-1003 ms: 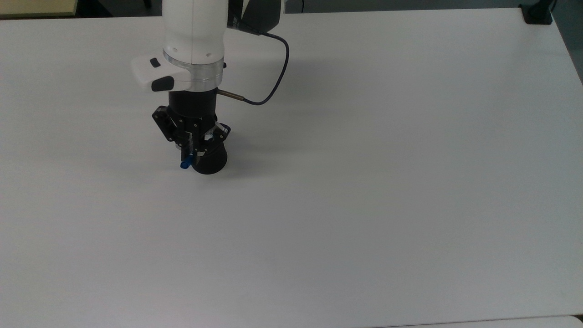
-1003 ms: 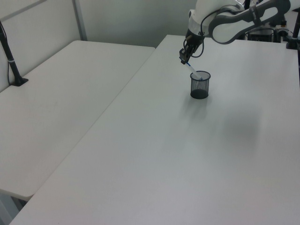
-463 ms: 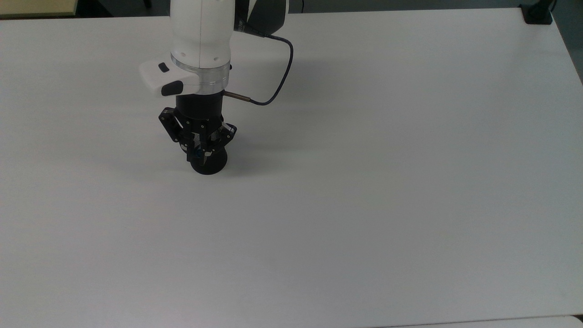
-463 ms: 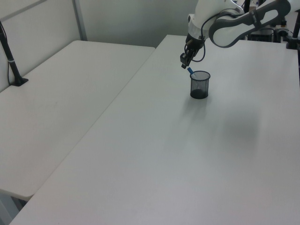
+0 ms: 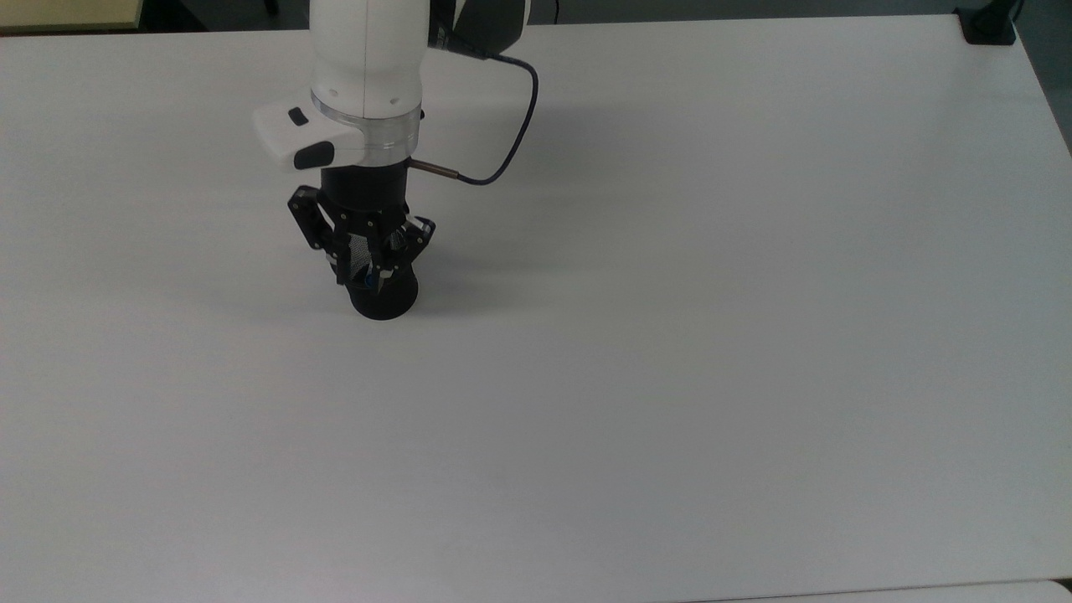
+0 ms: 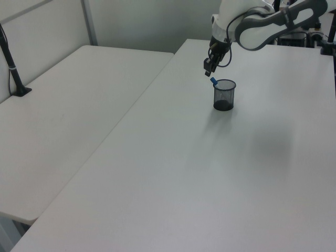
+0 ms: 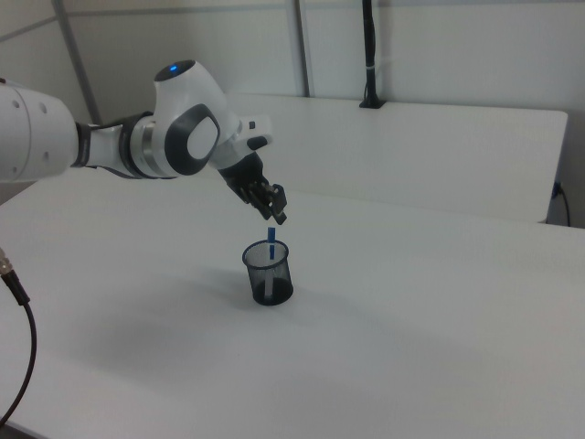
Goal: Insert the marker
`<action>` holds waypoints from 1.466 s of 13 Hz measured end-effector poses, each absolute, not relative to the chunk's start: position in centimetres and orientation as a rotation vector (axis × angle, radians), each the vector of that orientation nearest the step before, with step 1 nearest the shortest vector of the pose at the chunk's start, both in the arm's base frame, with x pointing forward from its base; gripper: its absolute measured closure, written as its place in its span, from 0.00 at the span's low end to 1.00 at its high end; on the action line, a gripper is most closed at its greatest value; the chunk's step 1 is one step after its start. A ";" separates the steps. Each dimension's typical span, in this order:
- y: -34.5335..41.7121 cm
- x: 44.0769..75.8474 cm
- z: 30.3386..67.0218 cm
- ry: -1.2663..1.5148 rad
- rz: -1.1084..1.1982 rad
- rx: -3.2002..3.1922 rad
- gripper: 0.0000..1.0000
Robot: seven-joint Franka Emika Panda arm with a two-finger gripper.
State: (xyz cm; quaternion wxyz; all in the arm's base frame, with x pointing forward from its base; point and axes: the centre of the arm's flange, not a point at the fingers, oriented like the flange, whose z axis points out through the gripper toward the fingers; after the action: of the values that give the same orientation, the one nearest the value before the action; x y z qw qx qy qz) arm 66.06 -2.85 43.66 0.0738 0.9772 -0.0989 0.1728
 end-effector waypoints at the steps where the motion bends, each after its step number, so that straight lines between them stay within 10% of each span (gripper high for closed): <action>1: -3.0 65.5 44.3 -0.301 0.476 2.936 0.55; 6: -4.1 60.8 50.1 -0.204 0.207 3.049 0.00; 11: -10.0 53.5 58.4 -0.105 -0.030 3.150 0.00; 19: -9.7 53.8 58.4 -0.075 -0.062 3.153 0.00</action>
State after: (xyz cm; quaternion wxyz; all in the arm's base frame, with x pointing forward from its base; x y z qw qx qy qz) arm 53.75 -9.70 58.37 -0.0063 0.9995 -0.0238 -0.0196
